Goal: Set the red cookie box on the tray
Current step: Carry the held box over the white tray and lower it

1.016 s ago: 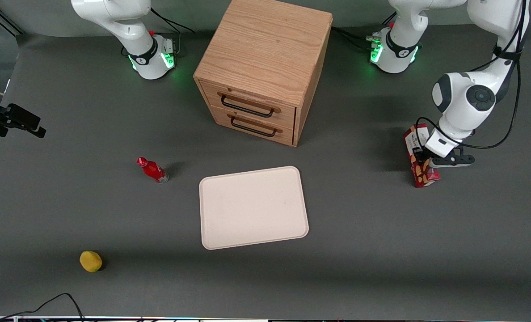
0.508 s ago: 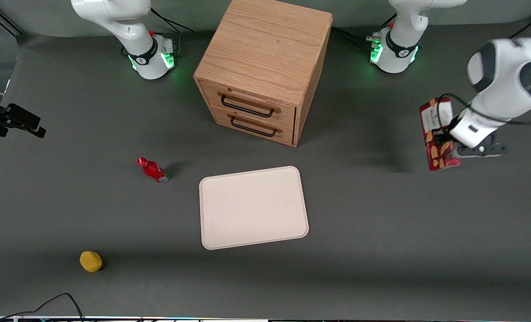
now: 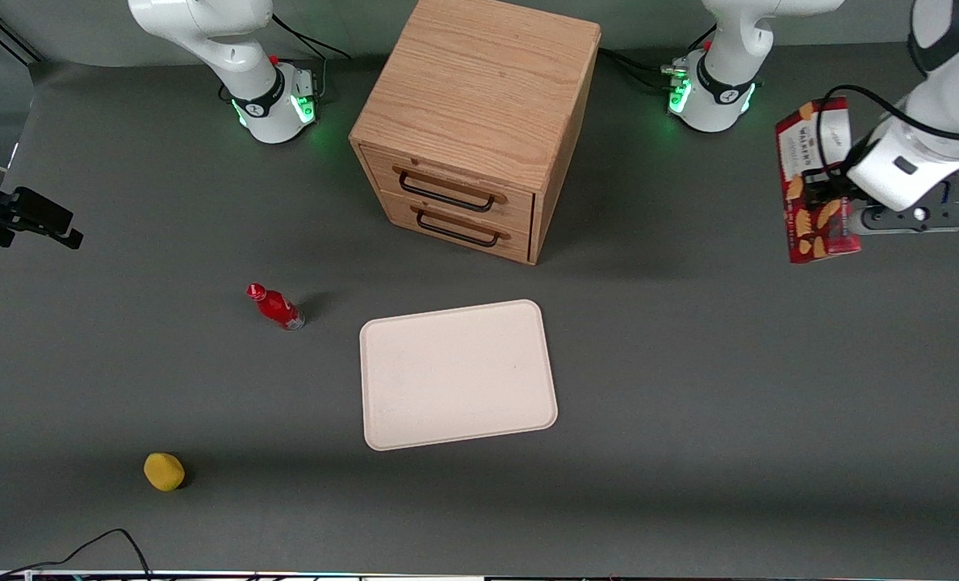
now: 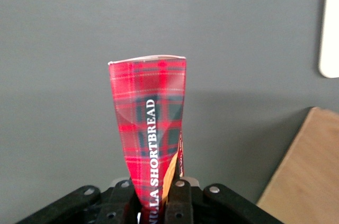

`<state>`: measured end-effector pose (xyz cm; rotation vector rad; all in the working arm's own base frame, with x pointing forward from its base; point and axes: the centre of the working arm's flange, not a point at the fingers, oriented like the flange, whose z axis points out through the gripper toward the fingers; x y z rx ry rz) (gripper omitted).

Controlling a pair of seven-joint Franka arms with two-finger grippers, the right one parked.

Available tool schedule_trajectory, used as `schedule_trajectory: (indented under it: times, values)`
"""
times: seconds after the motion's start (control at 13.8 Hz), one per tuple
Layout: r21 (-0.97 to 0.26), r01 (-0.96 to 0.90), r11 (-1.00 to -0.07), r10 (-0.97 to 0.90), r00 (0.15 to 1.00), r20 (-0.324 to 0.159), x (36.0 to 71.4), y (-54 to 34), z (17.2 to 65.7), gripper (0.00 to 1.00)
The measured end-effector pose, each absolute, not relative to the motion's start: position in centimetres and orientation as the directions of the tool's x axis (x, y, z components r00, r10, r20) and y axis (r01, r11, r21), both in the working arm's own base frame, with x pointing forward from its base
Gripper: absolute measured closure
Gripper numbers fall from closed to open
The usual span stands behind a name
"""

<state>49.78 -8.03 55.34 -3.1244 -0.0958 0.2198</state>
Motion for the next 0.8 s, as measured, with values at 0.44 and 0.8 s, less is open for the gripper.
schedule_trajectory:
  times: [0.44,0.8]
  values:
    - [0.035,0.334,-0.942,0.324,0.931,-0.165,54.9,-25.7,52.4,0.80]
    - [0.070,0.450,-0.890,0.443,0.891,-0.100,58.4,-39.3,42.7,0.80]
